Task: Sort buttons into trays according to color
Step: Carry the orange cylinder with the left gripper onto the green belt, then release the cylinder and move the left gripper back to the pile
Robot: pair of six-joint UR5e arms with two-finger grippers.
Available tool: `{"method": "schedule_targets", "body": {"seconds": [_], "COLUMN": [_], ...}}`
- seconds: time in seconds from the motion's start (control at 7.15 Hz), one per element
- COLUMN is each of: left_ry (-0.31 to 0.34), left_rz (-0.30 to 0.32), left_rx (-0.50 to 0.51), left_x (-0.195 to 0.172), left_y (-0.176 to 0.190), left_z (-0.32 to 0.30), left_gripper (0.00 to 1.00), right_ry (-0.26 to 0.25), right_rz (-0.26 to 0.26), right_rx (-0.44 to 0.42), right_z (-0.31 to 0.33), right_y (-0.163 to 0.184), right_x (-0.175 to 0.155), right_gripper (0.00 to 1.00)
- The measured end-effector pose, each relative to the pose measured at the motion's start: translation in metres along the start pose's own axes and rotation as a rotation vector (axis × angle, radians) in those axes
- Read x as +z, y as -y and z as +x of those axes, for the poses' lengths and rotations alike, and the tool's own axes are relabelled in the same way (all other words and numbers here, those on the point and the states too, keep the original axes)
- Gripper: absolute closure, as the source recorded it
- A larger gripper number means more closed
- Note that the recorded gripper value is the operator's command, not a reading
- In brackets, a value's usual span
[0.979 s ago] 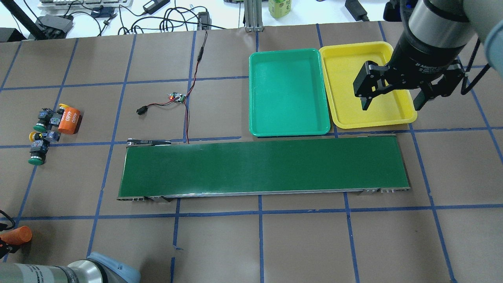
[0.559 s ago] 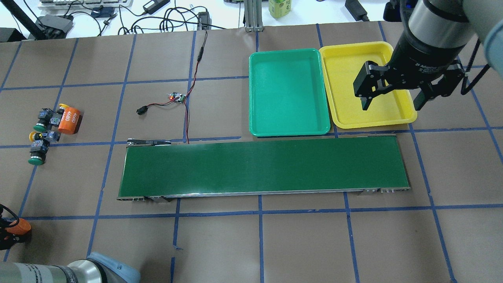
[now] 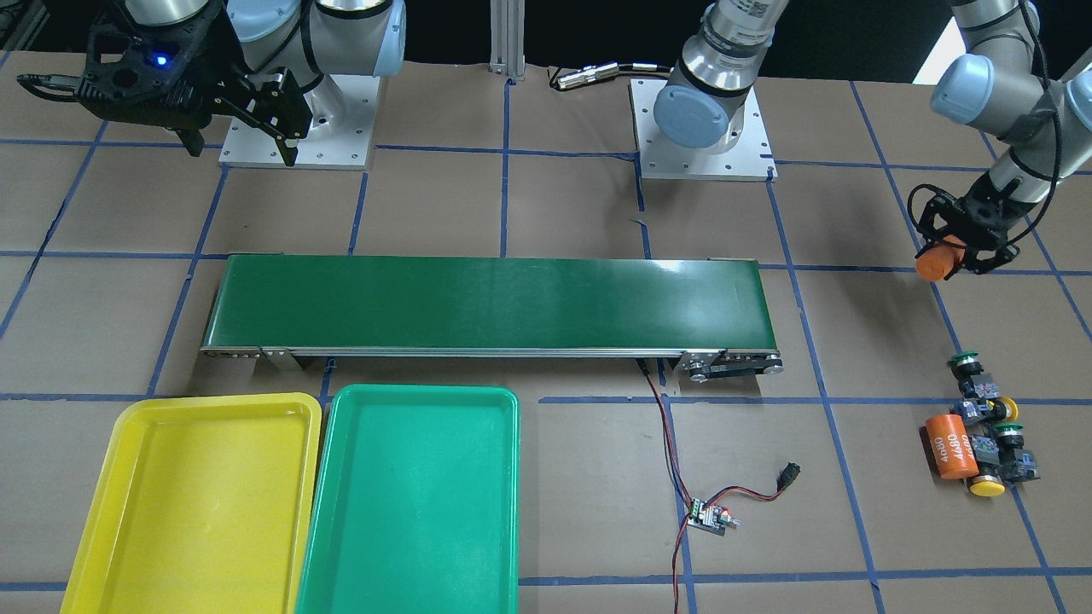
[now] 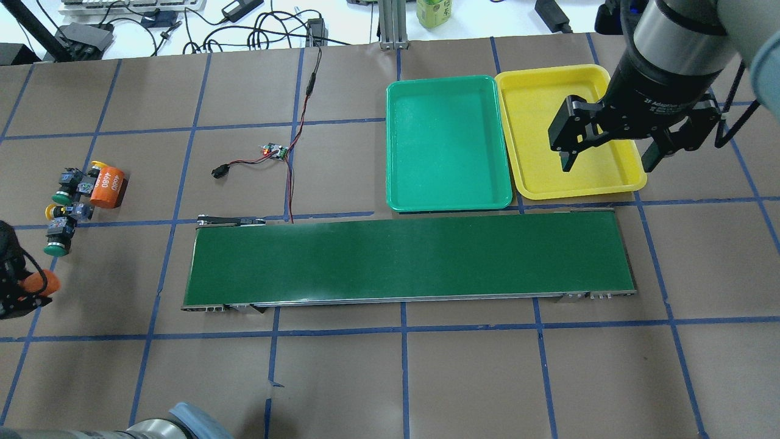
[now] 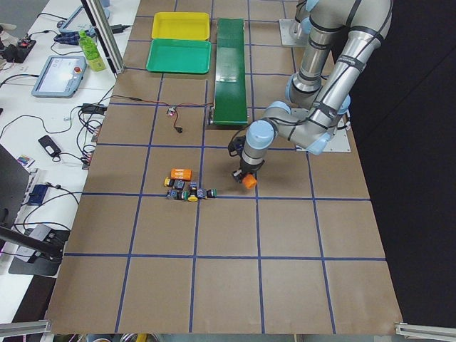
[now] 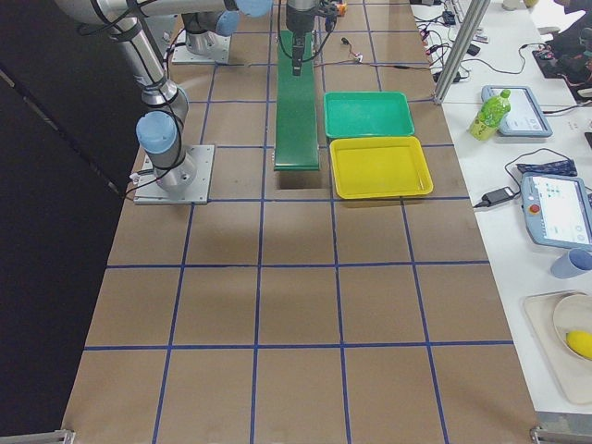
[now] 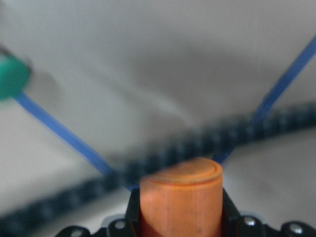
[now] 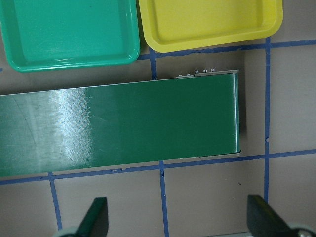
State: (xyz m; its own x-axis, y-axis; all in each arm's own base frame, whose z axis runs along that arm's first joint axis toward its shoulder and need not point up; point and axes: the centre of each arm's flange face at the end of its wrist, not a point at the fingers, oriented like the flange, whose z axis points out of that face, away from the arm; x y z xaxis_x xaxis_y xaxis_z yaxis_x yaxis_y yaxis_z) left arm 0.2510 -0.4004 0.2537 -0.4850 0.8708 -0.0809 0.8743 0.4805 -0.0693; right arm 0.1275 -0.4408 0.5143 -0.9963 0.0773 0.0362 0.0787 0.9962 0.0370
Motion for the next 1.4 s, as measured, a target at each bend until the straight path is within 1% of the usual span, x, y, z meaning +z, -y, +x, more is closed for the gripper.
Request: {"method": "schedule_targets", "body": {"seconds": [0.14, 0.28, 0.42, 0.56, 0.7, 0.84, 0.98, 1.12, 1.26, 1.4], "left_ry": [0.007, 0.005, -0.003, -0.017, -0.040, -0.063, -0.077, -0.086, -0.094, -0.091], "left_rz": [0.033, 0.063, 0.093, 0.106, 0.106, 0.100, 0.097, 0.096, 0.095, 0.095], "left_rx": [0.087, 0.136, 0.149, 0.149, 0.156, 0.169, 0.181, 0.183, 0.177, 0.164], "left_x": [-0.010, -0.016, -0.022, -0.025, -0.021, -0.013, -0.007, -0.002, 0.002, 0.000], "left_y": [0.071, 0.133, 0.184, 0.222, 0.251, 0.272, 0.286, 0.295, 0.299, 0.299], "left_z": [-0.001, 0.012, 0.036, 0.062, 0.089, 0.114, 0.131, 0.141, 0.145, 0.144], "left_gripper": [1.00, 1.00, 1.00, 1.00, 1.00, 1.00, 0.36, 0.00, 0.00, 0.00], "right_ry": [-0.001, -0.002, -0.003, -0.006, -0.009, -0.008, -0.002, 0.003, 0.006, 0.008], "right_rz": [-0.002, -0.005, -0.011, -0.019, -0.024, -0.019, 0.008, 0.042, 0.060, 0.066], "right_rx": [0.001, 0.002, 0.003, 0.006, 0.016, 0.027, 0.028, 0.028, 0.030, 0.035], "right_z": [0.000, 0.001, 0.001, 0.002, 0.002, 0.002, 0.002, 0.001, 0.001, 0.001], "right_y": [0.000, 0.000, 0.000, -0.001, -0.002, -0.002, 0.000, 0.003, 0.004, 0.006], "right_x": [0.000, 0.001, 0.004, 0.009, 0.012, 0.013, 0.010, 0.006, 0.004, 0.005], "right_gripper": [0.00, 0.00, 0.00, 0.00, 0.00, 0.00, 0.00, 0.00, 0.00, 0.00]}}
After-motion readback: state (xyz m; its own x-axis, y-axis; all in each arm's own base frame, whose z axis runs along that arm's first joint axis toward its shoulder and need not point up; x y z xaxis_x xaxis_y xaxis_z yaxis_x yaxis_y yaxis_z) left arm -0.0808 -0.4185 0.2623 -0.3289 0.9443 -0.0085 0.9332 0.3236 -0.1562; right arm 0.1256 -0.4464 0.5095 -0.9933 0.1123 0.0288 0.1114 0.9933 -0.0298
